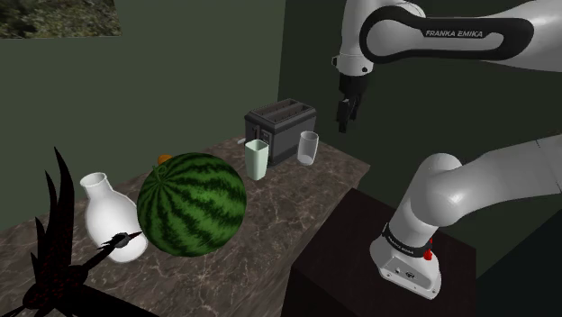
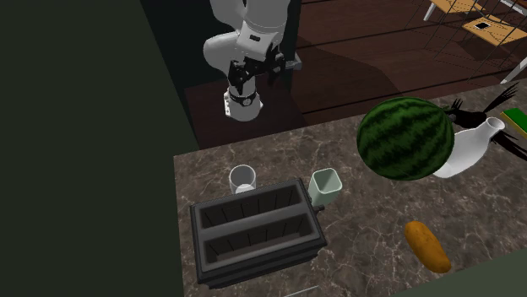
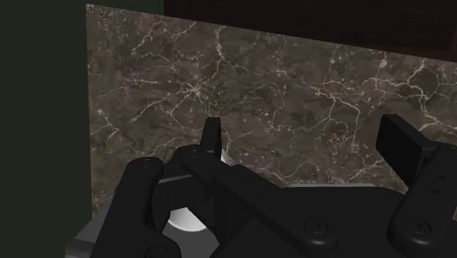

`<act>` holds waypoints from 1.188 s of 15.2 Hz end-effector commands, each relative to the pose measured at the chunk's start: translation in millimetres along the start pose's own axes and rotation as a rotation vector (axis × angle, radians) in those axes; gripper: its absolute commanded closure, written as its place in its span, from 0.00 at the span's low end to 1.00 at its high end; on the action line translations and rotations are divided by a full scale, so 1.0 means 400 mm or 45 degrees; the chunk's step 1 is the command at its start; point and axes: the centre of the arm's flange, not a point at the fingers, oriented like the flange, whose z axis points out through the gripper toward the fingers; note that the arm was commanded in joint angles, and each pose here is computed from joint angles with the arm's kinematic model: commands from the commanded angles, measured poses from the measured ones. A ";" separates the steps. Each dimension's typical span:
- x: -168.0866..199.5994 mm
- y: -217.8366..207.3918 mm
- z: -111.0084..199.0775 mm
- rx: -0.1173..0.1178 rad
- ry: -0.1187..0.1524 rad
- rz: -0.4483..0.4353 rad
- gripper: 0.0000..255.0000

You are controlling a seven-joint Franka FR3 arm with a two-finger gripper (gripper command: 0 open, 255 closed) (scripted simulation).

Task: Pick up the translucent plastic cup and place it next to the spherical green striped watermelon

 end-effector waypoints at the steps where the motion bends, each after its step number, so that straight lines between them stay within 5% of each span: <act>1: 0.000 0.000 0.000 0.000 0.000 0.000 0.00; 18: 0.426 0.215 0.303 0.156 0.043 0.223 0.00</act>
